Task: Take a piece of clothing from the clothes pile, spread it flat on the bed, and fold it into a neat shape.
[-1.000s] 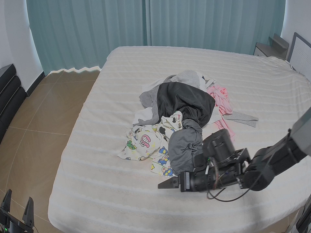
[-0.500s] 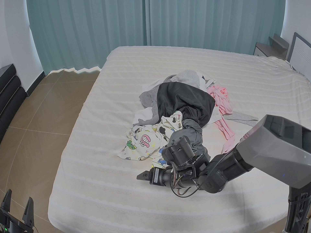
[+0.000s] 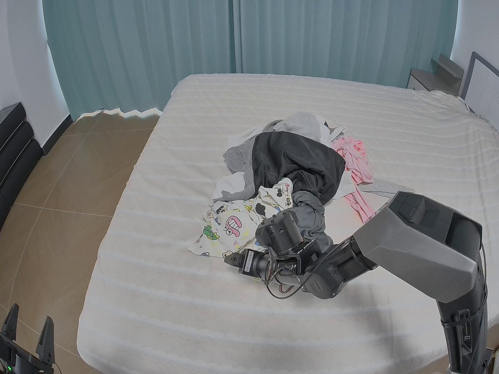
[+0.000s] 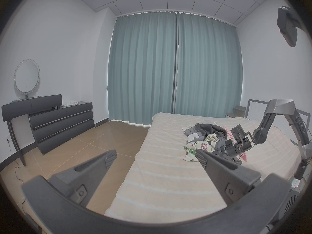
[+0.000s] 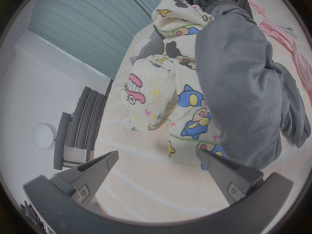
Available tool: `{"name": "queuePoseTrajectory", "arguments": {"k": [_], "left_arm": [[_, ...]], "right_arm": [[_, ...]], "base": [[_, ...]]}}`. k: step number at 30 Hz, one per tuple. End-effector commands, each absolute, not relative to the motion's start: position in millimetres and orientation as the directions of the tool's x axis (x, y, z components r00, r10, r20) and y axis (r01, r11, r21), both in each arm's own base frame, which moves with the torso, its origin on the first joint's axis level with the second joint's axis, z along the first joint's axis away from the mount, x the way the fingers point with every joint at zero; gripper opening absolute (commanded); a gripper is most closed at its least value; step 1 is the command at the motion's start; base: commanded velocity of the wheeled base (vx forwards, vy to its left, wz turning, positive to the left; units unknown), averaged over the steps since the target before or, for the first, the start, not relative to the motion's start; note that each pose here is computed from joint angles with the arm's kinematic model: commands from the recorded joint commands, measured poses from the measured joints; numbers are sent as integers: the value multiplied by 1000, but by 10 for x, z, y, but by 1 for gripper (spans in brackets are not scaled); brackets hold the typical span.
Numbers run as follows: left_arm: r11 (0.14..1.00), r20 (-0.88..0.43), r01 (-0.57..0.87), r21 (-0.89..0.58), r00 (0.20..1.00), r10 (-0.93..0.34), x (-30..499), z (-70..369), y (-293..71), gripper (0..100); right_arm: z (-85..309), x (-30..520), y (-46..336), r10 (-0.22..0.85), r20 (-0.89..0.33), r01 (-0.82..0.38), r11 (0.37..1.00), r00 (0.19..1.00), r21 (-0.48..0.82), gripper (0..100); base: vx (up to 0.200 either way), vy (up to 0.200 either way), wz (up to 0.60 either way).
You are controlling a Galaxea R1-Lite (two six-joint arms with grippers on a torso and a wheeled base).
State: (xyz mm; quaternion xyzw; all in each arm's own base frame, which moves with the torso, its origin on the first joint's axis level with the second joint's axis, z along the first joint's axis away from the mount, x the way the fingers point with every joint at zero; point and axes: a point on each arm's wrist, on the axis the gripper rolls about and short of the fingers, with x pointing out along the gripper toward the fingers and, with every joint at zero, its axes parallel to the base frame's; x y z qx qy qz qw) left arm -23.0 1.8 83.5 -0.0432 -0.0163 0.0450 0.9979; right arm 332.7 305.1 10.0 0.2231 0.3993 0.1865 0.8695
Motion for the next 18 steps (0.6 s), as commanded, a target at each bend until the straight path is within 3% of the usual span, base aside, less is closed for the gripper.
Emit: {"name": "queuePoseTrajectory", "arguments": {"k": [1,5,18], "left_arm": [[992,29,-91,-88,995,93,-231,787,18,100],[992,29,-89,-88,995,92,-231,787,18,100],[992,29,-89,-88,995,92,-231,787,18,100]], "right_arm": [[-15,3431,2928,446,-629,-122,864,637,489,100],[-50,3551,2807,362,-622,-89,901,694,425,100],[115,3678,2306,260,-627,-18,931,735,365,100]], "base": [[0,0,0],[0,0,0],[0,0,0]]}}
